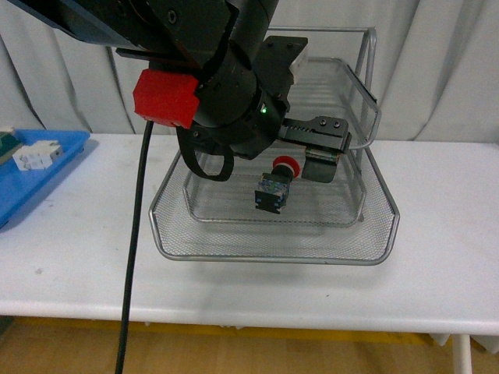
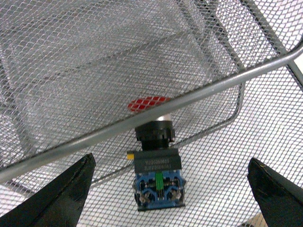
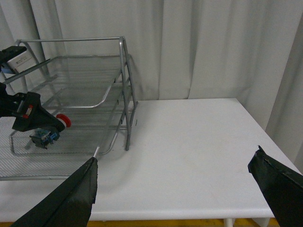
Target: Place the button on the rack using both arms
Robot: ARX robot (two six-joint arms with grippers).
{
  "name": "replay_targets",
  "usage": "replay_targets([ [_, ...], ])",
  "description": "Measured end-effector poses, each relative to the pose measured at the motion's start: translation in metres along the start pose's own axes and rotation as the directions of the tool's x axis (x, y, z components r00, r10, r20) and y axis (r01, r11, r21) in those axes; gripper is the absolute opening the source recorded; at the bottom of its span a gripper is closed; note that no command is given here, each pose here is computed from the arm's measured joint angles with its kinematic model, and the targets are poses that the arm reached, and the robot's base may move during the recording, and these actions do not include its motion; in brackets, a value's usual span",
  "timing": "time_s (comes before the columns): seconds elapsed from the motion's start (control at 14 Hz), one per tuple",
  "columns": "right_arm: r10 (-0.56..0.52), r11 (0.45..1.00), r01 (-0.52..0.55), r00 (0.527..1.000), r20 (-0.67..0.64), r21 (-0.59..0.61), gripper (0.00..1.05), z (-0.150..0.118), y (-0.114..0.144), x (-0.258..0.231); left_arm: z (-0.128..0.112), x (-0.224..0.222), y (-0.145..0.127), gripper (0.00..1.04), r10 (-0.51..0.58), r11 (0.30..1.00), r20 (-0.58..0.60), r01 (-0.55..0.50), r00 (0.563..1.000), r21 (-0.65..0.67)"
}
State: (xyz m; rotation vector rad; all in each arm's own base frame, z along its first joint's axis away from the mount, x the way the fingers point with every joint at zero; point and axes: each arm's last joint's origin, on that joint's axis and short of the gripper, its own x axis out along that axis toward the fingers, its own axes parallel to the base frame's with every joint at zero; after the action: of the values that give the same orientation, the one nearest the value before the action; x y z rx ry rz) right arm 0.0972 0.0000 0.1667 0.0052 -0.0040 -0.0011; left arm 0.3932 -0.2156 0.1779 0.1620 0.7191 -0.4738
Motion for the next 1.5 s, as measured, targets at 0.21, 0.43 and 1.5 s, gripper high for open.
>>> replay_targets([
  [0.21, 0.0, 1.0, 0.0, 1.0, 0.0, 0.0, 0.98, 0.0, 0.0, 0.0, -0.022, -0.019, 0.004, 0.98, 0.0, 1.0, 0.028, -0.001, 1.0, 0.005],
  [0.43, 0.0, 1.0, 0.0, 1.0, 0.0, 0.0, 0.98, 0.0, 0.0, 0.0, -0.038, -0.089, 0.013, 0.92, 0.143, 0.989, 0.37, -0.147, 0.918, -0.016],
  [1.5, 0.0, 1.0, 0.0, 1.0, 0.001, 0.0, 0.98, 0.0, 0.0, 0.0, -0.206, -0.23, 0.067, 0.02, 0.473, 0.881, 0.589, -0.364, 0.655, -0.303],
])
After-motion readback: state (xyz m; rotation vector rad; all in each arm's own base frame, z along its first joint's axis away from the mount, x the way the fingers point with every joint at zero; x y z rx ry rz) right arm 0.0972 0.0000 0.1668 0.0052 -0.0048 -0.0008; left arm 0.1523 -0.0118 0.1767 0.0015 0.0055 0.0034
